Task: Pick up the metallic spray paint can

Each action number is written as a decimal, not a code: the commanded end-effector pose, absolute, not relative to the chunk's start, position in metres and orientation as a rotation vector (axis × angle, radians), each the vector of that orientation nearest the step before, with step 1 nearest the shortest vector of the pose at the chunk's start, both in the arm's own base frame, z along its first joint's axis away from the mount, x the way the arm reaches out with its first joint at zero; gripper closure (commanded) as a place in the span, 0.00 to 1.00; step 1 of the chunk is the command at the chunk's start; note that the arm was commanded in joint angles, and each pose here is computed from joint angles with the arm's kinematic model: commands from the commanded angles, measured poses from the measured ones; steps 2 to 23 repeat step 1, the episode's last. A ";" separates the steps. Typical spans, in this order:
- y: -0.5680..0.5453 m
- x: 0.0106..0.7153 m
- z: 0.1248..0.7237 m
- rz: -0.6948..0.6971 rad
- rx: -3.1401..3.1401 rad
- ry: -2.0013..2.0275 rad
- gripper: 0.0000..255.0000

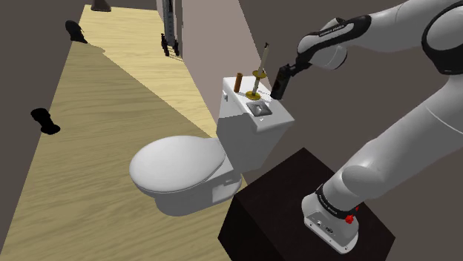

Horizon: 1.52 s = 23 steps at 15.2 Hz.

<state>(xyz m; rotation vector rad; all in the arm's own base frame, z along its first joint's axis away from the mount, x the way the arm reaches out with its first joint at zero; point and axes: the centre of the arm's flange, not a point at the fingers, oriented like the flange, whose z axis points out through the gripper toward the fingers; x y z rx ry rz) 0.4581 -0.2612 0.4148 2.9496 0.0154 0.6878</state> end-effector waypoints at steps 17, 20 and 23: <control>-0.262 0.458 0.417 0.688 2.949 0.015 1.00; -0.262 0.458 0.417 0.688 2.949 0.015 1.00; -0.262 0.458 0.417 0.688 2.949 0.015 1.00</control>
